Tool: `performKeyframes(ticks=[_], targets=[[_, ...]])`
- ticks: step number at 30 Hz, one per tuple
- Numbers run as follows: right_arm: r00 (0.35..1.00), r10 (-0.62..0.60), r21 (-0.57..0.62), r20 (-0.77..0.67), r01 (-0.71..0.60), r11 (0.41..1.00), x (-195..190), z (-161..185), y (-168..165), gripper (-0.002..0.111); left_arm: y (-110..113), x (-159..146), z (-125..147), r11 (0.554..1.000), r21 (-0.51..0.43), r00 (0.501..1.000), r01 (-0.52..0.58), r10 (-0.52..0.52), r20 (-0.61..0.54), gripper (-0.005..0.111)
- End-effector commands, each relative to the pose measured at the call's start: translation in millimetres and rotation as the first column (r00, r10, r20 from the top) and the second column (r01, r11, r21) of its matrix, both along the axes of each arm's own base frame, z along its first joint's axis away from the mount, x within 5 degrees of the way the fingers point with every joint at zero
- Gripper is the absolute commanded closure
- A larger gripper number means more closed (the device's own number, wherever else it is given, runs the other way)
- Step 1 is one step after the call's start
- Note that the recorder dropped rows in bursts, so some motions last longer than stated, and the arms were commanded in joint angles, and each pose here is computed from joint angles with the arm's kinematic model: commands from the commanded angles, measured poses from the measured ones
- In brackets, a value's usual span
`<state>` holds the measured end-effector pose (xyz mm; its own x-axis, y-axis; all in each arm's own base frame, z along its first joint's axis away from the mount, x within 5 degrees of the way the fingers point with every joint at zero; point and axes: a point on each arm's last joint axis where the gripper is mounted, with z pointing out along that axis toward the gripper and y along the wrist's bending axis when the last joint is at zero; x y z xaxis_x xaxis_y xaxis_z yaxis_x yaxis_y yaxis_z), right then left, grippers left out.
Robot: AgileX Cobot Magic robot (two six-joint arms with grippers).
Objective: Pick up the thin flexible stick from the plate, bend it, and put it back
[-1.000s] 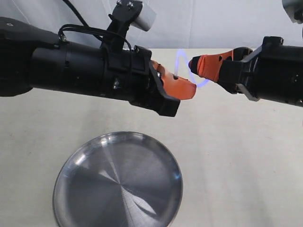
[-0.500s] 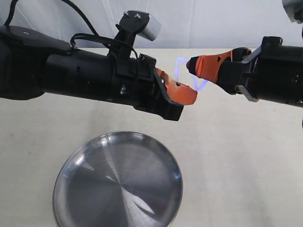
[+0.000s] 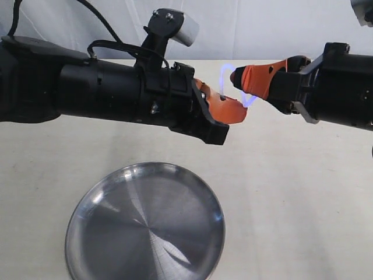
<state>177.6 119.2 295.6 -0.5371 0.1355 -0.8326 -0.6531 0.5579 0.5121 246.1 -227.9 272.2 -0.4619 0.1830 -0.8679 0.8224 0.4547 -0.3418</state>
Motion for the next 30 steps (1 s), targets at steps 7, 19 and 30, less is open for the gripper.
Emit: performKeyframes(ticks=[7,19,30], targets=[[1.000,0.017,0.026,-0.001,-0.017,1.000,-0.8,2.5,1.6,0.109,-5.2,-4.8,5.9,0.996,-0.060,0.998,0.062,-0.060,0.030,0.107],[1.000,-0.025,0.004,0.002,0.025,1.000,2.4,1.0,-0.8,0.109,-4.9,-4.2,5.6,0.997,-0.055,0.998,0.056,-0.054,0.032,0.107],[0.999,-0.032,0.000,0.002,0.032,0.999,2.9,0.7,-1.3,0.109,-2.2,-9.3,-4.9,0.997,0.030,0.993,0.069,-0.065,-0.094,0.101]])
